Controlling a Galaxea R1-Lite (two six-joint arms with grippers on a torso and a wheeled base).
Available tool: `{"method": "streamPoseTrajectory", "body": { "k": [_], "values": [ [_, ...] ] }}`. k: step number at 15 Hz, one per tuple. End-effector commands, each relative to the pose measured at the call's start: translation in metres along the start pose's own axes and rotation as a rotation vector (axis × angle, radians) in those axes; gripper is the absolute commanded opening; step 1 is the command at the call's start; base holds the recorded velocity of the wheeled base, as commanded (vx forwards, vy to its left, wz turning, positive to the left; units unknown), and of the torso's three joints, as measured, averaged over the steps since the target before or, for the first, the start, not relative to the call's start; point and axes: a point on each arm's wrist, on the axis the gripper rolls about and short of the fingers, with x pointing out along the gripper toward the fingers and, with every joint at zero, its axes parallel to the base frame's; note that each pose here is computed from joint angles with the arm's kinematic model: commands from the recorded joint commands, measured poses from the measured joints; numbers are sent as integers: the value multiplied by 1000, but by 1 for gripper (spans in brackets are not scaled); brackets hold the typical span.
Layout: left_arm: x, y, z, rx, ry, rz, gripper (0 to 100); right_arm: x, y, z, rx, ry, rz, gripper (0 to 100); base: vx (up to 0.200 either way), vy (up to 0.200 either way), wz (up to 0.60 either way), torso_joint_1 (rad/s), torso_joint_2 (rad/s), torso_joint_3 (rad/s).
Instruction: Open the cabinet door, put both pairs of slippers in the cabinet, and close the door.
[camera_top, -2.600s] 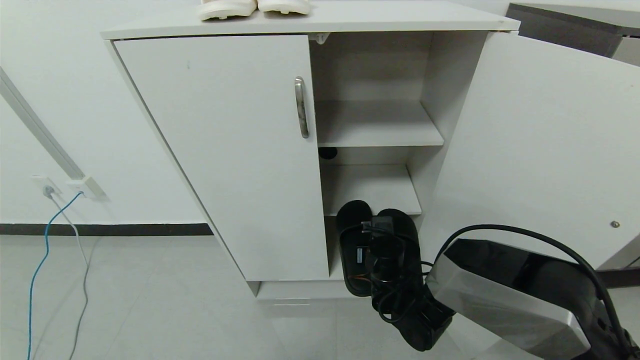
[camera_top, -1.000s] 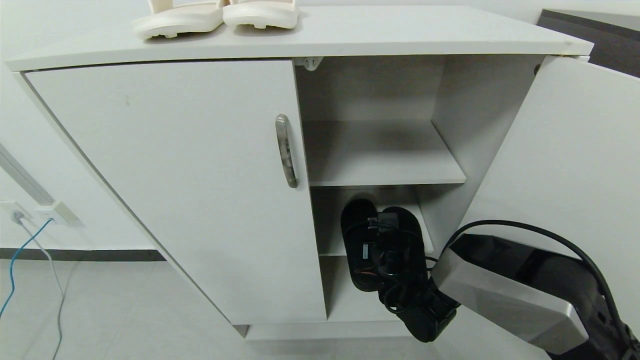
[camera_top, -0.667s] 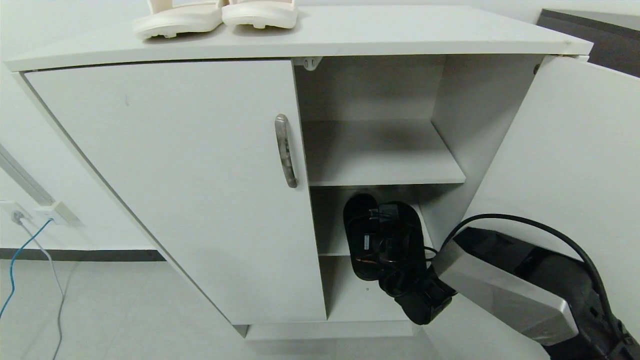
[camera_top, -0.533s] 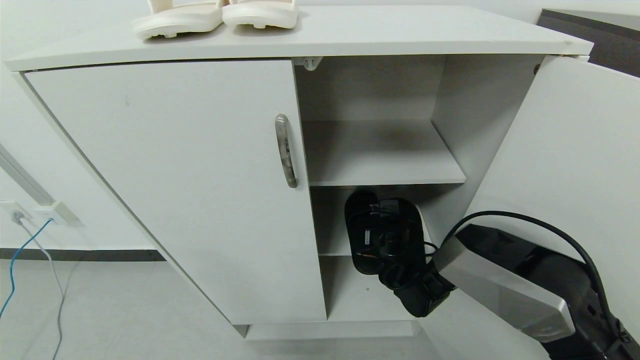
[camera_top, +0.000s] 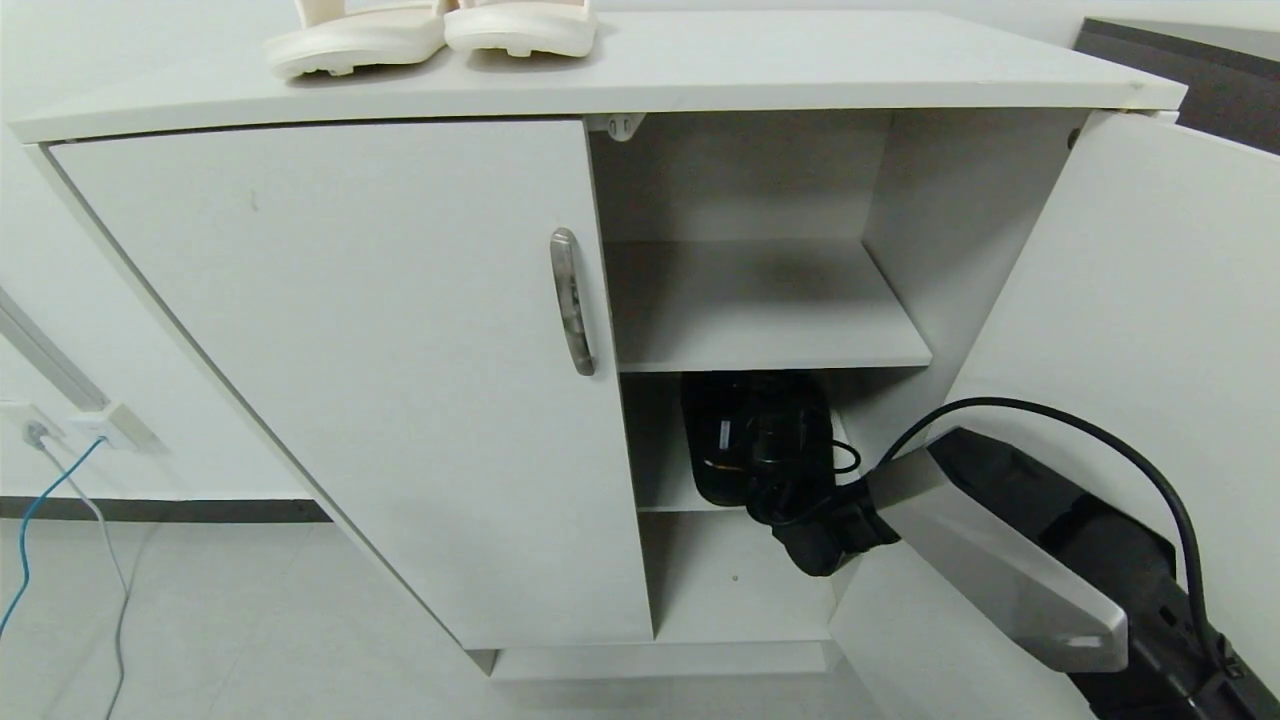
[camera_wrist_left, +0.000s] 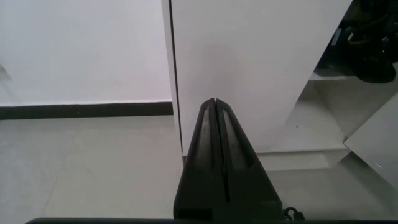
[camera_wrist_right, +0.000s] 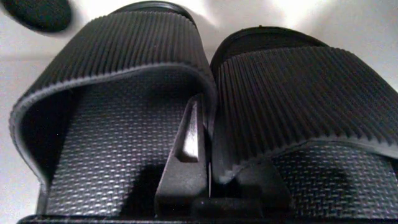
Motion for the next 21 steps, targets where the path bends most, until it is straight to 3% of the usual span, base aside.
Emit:
{"method": "streamPoseTrajectory", "body": {
  "k": [1,13,21],
  "values": [
    [0,0,0,-1,1,1,0,9,2,-4,9,-11,-3,0,0,0,0,0,0,0],
    [0,1,0,-1,3,28,0,24,-2,-16,10,-3,-23,0,0,0,0,0,0,0],
    [0,1,0,-1,3,30,0,12,1,-6,17,-12,-12,0,0,0,0,0,0,0]
  ]
}}
